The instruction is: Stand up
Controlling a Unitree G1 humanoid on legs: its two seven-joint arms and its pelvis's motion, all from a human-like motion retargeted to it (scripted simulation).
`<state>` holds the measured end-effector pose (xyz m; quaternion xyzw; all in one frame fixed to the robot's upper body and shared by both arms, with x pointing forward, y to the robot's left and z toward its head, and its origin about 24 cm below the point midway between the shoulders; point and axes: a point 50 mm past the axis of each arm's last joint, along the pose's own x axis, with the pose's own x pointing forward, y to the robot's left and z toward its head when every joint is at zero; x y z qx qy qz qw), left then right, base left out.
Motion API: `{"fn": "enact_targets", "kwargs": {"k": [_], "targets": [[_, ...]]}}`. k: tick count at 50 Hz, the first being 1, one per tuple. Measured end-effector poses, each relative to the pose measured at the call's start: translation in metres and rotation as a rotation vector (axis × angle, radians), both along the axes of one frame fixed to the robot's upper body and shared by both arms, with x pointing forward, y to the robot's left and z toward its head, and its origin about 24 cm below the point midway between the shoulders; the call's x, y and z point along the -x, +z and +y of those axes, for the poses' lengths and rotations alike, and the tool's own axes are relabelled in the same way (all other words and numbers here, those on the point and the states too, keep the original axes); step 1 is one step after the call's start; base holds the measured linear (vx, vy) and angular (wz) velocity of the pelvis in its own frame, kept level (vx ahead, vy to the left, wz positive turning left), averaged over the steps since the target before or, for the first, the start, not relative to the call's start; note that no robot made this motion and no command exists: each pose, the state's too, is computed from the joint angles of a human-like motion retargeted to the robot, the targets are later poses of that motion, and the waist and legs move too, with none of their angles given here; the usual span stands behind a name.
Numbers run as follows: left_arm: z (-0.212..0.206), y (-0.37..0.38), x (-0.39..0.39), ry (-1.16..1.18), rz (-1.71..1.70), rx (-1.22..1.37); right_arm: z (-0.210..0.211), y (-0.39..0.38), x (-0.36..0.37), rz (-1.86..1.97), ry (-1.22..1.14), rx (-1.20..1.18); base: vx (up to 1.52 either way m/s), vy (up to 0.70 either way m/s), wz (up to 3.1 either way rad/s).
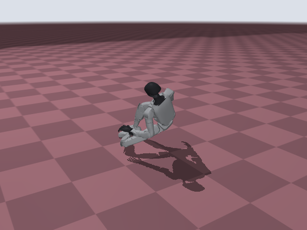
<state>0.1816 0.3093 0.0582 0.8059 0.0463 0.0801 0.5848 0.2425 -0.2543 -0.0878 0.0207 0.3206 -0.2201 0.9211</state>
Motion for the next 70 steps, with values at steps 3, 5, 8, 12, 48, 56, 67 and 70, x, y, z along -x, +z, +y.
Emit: {"fn": "enact_targets", "kwargs": {"k": [3,5,8,12,48,56,67,70], "targets": [[0.002,-0.003,0.004,0.016,0.016,0.0,0.0,0.0,-0.002,0.025,0.039,0.009,-0.01,0.03,-0.18],[0.003,-0.003,0.007,0.031,0.012,0.01,-0.001,0.001,-0.002,0.039,0.057,0.023,0.01,0.14,-0.49],[0.005,-0.002,0.011,0.053,-0.009,0.031,-0.003,0.002,-0.003,0.05,0.07,0.05,0.01,0.21,-0.77],[0.005,0.002,0.013,0.055,-0.031,0.033,-0.011,-0.003,0.008,0.085,0.07,0.083,-0.02,0.1,-0.47],[0.026,-0.042,0.134,0.197,-0.317,-0.088,-0.093,-0.023,0.132,0.678,0.541,0.574,0.03,0.09,-0.37],[0.016,-0.073,0.173,0.291,-0.38,-0.053,-0.078,-0.041,0.186,0.767,0.66,0.568,0.11,0.21,-0.17],[-0.01,-0.111,0.236,0.488,-0.358,0.017,-0.066,-0.046,0.246,0.791,0.641,0.654,-0.06,0.12,0.23],[-0.019,-0.117,0.255,0.588,-0.354,0.022,-0.066,-0.044,0.24,0.754,0.647,0.739,-0.04,-0.11,0.4]]}}
